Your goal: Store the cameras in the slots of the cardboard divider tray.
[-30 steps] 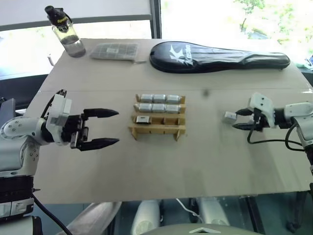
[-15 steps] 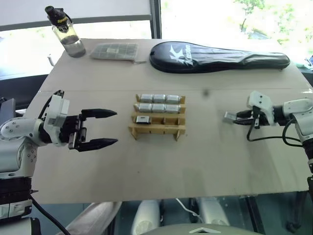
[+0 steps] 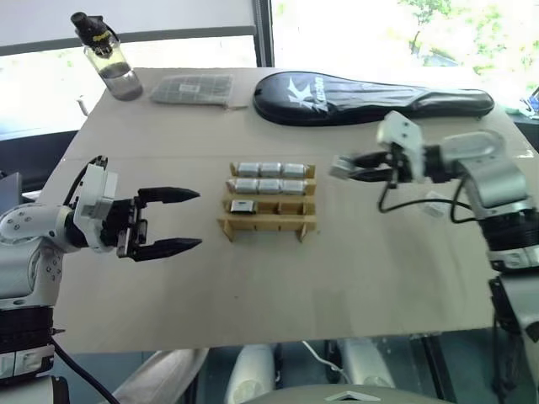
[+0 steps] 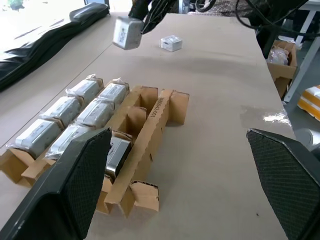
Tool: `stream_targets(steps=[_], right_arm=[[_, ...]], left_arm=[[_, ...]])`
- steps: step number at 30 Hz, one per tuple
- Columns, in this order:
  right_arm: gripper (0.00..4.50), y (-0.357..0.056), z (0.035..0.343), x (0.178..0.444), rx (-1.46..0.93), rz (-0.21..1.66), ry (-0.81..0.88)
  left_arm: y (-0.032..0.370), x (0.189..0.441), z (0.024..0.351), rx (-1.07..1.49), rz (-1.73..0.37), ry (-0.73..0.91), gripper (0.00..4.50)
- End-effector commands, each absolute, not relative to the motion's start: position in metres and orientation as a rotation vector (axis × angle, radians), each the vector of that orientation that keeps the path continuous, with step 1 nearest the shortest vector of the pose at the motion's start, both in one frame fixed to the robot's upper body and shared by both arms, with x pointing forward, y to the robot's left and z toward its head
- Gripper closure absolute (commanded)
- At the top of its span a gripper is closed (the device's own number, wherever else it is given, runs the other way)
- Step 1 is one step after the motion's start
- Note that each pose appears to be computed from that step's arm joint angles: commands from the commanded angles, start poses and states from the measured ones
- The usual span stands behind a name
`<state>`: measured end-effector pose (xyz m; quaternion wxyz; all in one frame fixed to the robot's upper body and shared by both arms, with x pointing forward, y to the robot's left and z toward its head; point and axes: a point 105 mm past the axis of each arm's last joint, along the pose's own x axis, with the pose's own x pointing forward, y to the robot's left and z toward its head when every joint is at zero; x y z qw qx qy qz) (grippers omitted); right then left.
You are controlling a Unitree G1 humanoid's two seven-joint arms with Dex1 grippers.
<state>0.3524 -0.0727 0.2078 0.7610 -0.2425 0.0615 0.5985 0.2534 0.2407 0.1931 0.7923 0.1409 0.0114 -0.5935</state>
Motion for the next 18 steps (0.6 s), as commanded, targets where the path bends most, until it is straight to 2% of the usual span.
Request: stream_targets(steps=[1, 5, 7, 18], right_arm=[[3.95, -0.038, 0.223, 0.339, -0.534, 1.373, 0.081], [3.95, -0.007, 0.216, 0.330, -0.589, 1.463, 0.056], [3.95, 0.000, 0.206, 0.334, -0.632, 1.460, 0.071], [3.95, 0.009, 0.175, 0.342, -0.732, 1.466, 0.125]], left_arm=[[0.246, 0.250, 0.203, 0.344, -1.249, -0.004, 0.00], [0.247, 0.248, 0.202, 0.345, -1.236, -0.006, 0.00], [0.248, 0.246, 0.201, 0.343, -1.225, -0.008, 0.00], [0.246, 0.240, 0.195, 0.323, -1.200, -0.013, 0.00]])
